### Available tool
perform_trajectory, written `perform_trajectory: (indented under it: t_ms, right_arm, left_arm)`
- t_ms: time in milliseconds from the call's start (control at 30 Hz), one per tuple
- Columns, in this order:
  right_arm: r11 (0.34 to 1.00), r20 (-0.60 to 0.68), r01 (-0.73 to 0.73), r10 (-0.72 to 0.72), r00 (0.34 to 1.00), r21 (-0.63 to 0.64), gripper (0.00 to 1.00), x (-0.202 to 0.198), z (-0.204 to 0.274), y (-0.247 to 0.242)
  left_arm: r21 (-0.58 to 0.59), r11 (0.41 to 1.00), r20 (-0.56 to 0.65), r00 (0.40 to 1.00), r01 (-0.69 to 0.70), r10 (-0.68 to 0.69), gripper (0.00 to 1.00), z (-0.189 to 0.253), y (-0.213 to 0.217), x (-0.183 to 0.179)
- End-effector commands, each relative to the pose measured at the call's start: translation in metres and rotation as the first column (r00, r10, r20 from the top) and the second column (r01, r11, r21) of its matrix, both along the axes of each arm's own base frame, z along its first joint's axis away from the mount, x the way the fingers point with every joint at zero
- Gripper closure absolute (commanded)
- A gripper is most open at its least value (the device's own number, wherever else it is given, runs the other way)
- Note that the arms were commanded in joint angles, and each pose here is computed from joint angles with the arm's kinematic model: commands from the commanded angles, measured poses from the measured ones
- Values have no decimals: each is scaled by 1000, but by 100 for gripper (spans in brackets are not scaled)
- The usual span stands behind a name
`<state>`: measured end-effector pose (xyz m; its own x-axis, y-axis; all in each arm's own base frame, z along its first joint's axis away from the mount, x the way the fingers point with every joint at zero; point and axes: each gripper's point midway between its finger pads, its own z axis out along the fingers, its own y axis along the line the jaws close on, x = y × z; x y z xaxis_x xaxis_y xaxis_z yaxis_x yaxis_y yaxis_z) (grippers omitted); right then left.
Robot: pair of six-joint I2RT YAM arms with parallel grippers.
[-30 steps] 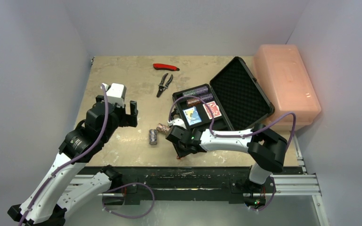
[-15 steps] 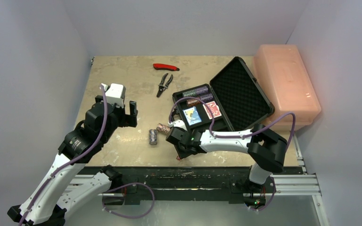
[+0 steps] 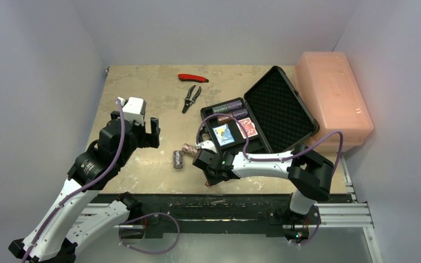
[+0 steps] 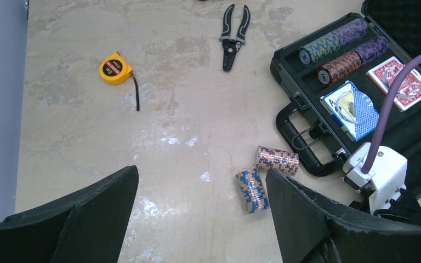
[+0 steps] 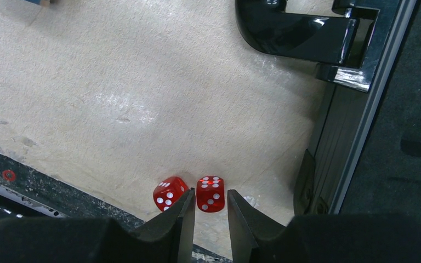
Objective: Pack up texas hold em set
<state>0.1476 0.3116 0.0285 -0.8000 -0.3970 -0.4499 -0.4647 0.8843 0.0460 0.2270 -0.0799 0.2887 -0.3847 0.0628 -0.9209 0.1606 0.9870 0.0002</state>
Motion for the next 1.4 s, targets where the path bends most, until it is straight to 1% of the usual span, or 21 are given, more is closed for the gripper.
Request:
perform_trajectory:
  t_ms: [0, 267, 700, 933, 1067, 1100, 1367]
  right_arm:
    - [1000, 2, 10, -10, 1000, -2, 68, -1, 1, 1]
    - [1000, -2, 10, -10, 1000, -11, 68, -2, -2, 0]
    - [1000, -6, 8, -8, 1000, -14, 71, -3, -3, 1]
    - [1000, -6, 6, -6, 1000, -2, 85, -3, -1, 4]
    - [1000, 1, 3, -3, 1000, 13, 98, -2, 4, 6]
    - [1000, 3, 2, -2, 1000, 18, 100, -2, 6, 7]
    - [999, 41, 3, -5, 999, 50, 100, 4, 23, 10]
  left_arm:
    - [-3, 1000, 29, 999, -13, 13, 14, 5, 3, 3]
    - [-3, 1000, 29, 999, -14, 14, 14, 5, 3, 3]
    - [-4, 1000, 30, 999, -14, 14, 14, 6, 3, 3]
    - [-4, 1000, 30, 999, -13, 14, 14, 6, 3, 3]
    - [-3, 1000, 29, 999, -15, 15, 14, 6, 3, 2]
    - [-2, 1000, 29, 999, -17, 17, 14, 5, 4, 3]
    - [-2, 1000, 29, 999, -17, 17, 14, 5, 3, 3]
